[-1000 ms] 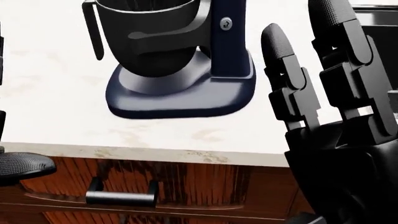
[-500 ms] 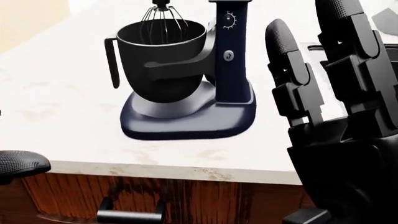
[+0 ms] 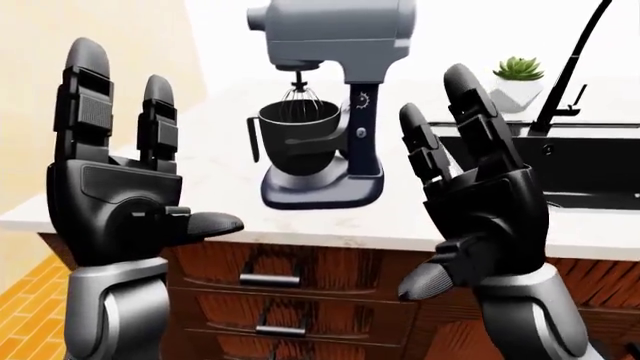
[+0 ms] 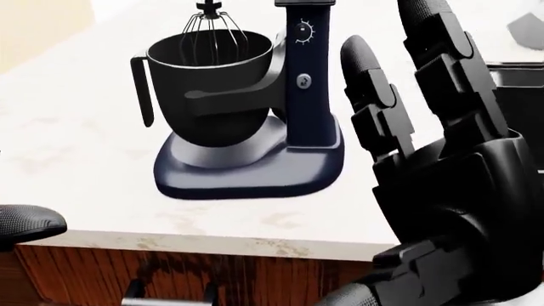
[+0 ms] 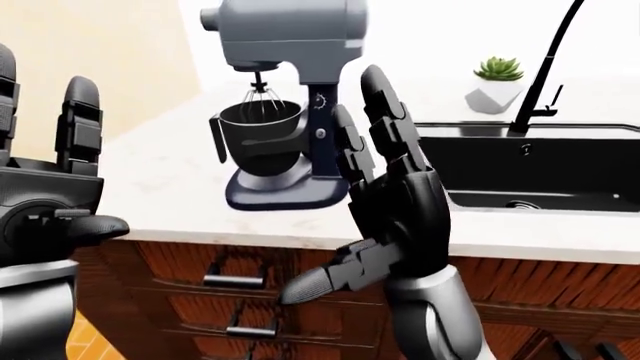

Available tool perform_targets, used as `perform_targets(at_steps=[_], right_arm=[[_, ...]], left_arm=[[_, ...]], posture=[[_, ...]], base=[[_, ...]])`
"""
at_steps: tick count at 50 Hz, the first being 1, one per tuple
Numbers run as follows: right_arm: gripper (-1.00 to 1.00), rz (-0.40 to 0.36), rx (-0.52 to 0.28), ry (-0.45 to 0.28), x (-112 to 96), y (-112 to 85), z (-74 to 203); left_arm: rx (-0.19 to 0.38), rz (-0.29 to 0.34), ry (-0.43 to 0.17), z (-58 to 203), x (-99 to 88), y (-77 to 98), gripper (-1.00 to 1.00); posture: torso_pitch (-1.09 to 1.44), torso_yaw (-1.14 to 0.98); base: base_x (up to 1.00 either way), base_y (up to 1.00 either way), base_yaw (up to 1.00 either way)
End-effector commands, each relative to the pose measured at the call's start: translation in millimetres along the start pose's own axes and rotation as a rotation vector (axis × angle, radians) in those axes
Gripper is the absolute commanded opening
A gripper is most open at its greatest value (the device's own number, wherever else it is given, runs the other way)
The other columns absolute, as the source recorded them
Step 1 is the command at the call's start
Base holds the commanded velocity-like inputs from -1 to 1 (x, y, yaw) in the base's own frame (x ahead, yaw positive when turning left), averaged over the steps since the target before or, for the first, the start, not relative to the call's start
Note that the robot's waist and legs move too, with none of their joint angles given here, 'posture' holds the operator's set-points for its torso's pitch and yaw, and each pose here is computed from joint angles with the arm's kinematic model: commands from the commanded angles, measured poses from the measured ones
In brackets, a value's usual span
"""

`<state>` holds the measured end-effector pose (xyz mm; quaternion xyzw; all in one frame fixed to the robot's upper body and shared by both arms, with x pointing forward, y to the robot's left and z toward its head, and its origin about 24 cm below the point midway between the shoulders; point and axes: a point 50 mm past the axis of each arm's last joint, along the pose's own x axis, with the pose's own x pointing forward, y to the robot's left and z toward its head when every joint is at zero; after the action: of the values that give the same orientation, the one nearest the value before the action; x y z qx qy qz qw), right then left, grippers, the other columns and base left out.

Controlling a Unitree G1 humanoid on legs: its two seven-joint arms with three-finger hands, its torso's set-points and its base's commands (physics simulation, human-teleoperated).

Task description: Open the stand mixer head.

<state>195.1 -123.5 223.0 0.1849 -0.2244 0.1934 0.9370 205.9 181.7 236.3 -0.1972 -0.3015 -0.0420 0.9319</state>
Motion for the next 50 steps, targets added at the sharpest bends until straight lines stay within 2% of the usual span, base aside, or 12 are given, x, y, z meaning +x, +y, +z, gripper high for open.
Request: perform_targets(at_steps=[1, 7, 22, 42, 50], right_arm=[[1.00, 0.008, -0.005, -0.038, 1.8, 1.9, 4.8], [1.00, 0.002, 0.021, -0.005, 3.3, 2.7, -2.4], [1.00, -0.016, 0.022, 0.036, 10.3, -1.5, -16.7], [1.00, 0.011, 0.062, 0.029, 27.9, 5.6, -16.9], [1.00, -0.011, 0.058, 0.040, 32.0, -0.5, -24.4]], left_arm=[[0.002, -0.027, -0.051, 8.1, 1.6, -4.3, 1.00], [0.002, -0.027, -0.051, 8.2, 1.6, -4.6, 1.00], [0.002, -0.027, -0.048, 6.9, 1.4, -4.3, 1.00], [0.010, -0.030, -0.047, 5.6, 0.2, -3.9, 1.00], [0.010, -0.029, -0.043, 3.7, -0.3, -3.6, 1.00]], posture=[[-0.33, 0.00], [-0.33, 0.00], [-0.33, 0.00], [-0.33, 0.00], [-0.33, 0.00]], base=[[0.00, 0.00, 0.00], [0.00, 0.00, 0.00], [0.00, 0.00, 0.00], [0.00, 0.00, 0.00], [0.00, 0.00, 0.00]])
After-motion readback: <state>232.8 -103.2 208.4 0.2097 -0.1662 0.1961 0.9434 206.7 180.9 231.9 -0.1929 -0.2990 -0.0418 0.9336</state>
